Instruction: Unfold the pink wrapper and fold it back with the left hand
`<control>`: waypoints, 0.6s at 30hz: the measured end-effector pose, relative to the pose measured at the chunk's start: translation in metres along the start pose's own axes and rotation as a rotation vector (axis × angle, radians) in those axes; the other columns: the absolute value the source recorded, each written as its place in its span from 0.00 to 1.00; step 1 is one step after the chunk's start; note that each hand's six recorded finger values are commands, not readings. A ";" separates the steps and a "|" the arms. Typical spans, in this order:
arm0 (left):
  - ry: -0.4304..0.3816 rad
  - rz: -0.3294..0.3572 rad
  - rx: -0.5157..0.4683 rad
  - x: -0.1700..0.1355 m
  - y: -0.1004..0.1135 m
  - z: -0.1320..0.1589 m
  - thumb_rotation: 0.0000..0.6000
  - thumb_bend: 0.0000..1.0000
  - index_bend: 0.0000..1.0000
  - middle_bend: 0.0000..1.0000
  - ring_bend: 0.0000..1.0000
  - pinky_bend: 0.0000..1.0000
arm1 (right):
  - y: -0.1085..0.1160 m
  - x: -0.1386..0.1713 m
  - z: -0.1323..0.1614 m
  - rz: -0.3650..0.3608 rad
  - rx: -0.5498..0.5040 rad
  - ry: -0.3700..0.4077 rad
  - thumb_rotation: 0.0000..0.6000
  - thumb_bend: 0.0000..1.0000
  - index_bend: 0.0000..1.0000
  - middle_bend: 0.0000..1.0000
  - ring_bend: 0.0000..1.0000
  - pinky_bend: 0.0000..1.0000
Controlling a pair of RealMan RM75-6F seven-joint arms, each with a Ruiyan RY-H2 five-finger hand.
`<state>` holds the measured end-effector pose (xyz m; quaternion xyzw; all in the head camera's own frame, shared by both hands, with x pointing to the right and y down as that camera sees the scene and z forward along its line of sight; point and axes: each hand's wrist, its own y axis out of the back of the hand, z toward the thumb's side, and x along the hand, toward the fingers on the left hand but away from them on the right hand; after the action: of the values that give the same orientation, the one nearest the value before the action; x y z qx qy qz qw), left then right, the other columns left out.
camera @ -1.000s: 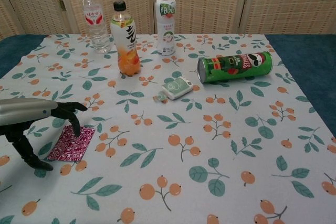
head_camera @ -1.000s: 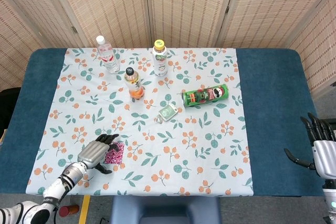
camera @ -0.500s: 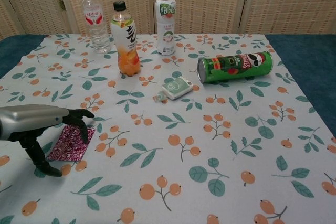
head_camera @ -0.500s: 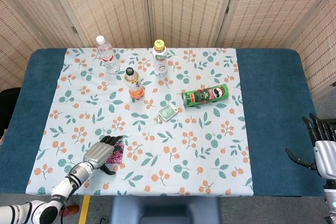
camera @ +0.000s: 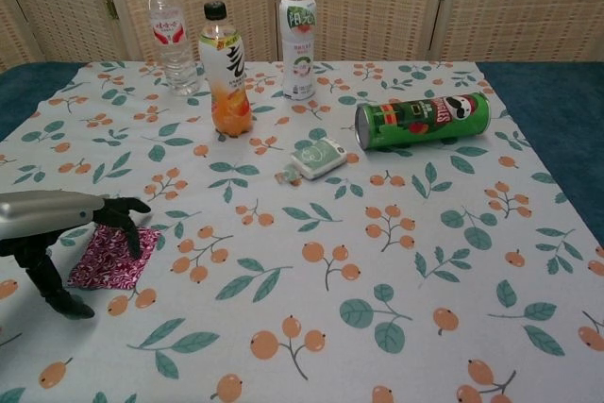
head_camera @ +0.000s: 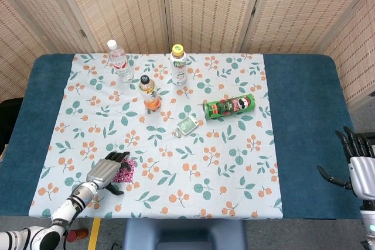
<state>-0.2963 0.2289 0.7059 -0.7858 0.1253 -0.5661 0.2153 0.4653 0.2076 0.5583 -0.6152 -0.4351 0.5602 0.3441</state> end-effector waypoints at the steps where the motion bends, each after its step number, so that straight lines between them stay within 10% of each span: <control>1: 0.008 0.000 -0.006 -0.001 0.000 -0.004 0.97 0.13 0.33 0.00 0.00 0.00 | 0.000 0.000 0.000 0.000 0.000 0.000 0.53 0.30 0.00 0.00 0.00 0.00; 18: 0.105 0.004 -0.037 -0.025 -0.002 -0.053 0.97 0.13 0.33 0.00 0.00 0.00 | 0.003 0.002 0.004 -0.008 0.005 0.004 0.53 0.30 0.00 0.00 0.00 0.00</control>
<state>-0.3545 0.2314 0.7006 -0.7587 0.1482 -0.6037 0.1949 0.4615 0.2084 0.5542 -0.6137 -0.4354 0.5586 0.3489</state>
